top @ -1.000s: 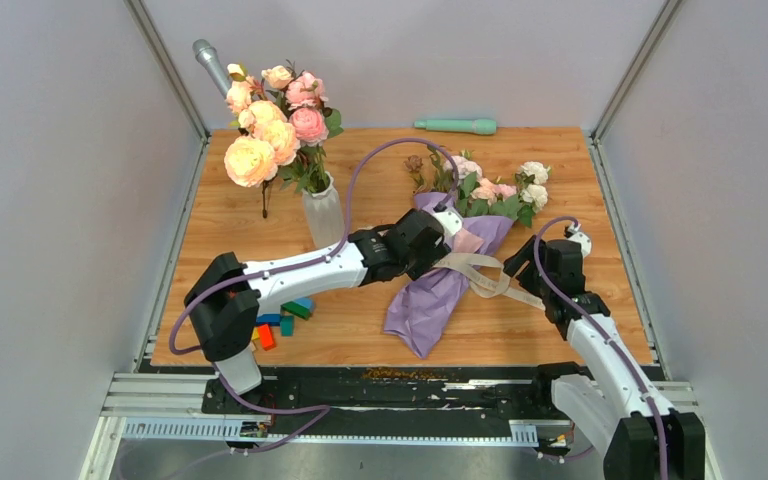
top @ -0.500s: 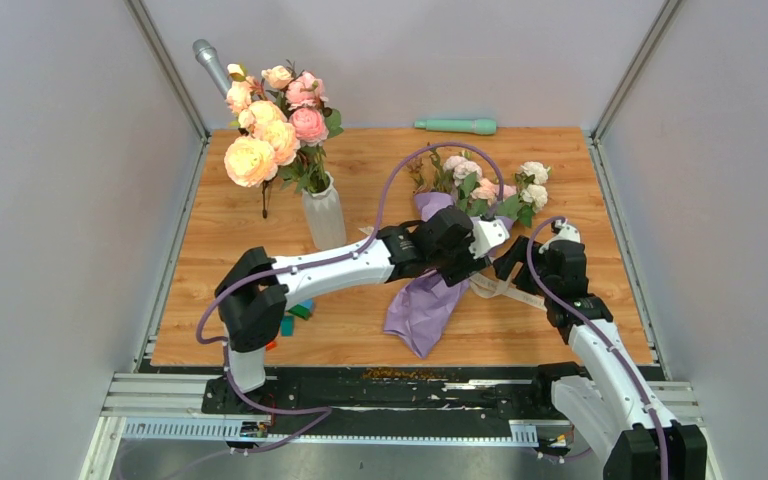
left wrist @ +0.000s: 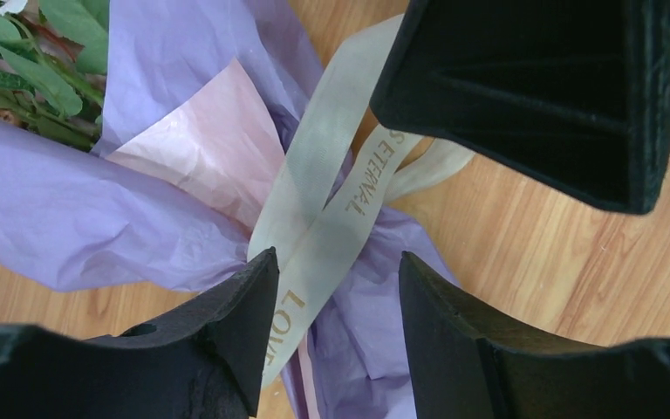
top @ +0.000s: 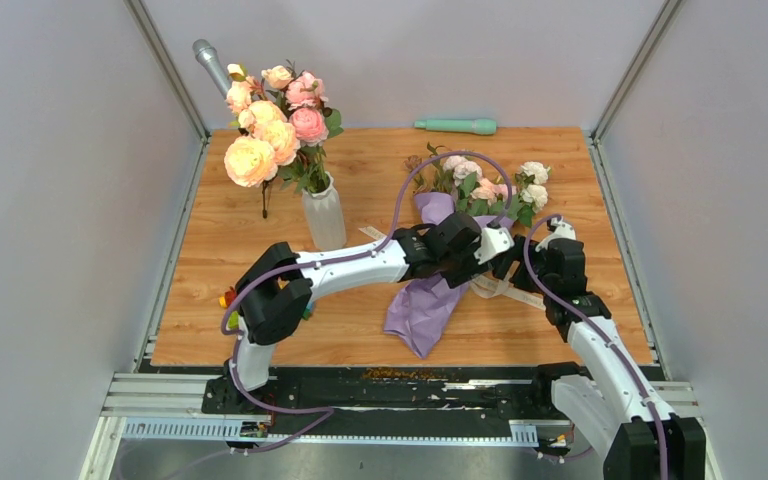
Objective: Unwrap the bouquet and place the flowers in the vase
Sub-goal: Untie the ribbon from the wrapping paper.
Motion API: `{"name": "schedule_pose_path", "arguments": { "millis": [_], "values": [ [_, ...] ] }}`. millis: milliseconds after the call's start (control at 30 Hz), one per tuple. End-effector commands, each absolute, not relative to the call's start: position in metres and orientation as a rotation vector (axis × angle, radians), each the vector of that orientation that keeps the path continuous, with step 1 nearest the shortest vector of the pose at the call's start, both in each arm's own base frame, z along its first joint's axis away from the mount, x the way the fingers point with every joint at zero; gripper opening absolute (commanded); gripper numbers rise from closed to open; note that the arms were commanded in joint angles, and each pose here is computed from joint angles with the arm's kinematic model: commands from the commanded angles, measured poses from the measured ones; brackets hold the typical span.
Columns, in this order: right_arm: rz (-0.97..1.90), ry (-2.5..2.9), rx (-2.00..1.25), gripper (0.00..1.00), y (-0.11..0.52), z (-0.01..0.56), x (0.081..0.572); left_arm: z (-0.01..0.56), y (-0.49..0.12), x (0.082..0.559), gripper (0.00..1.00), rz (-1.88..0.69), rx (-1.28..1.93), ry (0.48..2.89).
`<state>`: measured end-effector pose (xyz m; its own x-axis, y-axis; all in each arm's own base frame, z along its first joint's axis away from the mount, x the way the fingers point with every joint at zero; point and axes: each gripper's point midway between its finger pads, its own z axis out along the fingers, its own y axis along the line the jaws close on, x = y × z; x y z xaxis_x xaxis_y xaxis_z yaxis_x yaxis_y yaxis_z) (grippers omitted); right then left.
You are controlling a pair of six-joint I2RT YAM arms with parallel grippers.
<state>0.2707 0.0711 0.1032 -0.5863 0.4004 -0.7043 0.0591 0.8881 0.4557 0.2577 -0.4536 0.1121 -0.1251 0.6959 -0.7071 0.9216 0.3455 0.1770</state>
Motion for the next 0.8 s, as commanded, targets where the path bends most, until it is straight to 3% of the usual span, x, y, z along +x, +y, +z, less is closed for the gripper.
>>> {"name": "schedule_pose_path", "arguments": {
  "millis": [0,167,400,567,767],
  "values": [
    [0.512,2.120,0.299,0.74,0.074,0.111,0.278,0.115,-0.461,0.267,0.60,-0.358,1.437,1.851],
    [0.526,2.118,0.294,0.74,0.076,0.111,0.278,0.110,-0.459,0.271,0.57,-0.327,1.431,1.858],
    [0.545,2.103,0.266,0.74,0.080,0.115,0.279,0.104,-0.455,0.274,0.35,-0.296,1.405,1.881],
    [0.549,2.107,0.262,0.74,0.080,0.114,0.279,0.119,-0.452,0.274,0.27,-0.312,1.356,1.873],
    [0.558,2.117,0.257,0.73,0.082,0.111,0.278,0.134,-0.451,0.272,0.23,-0.338,1.319,1.869]
  ]
}}
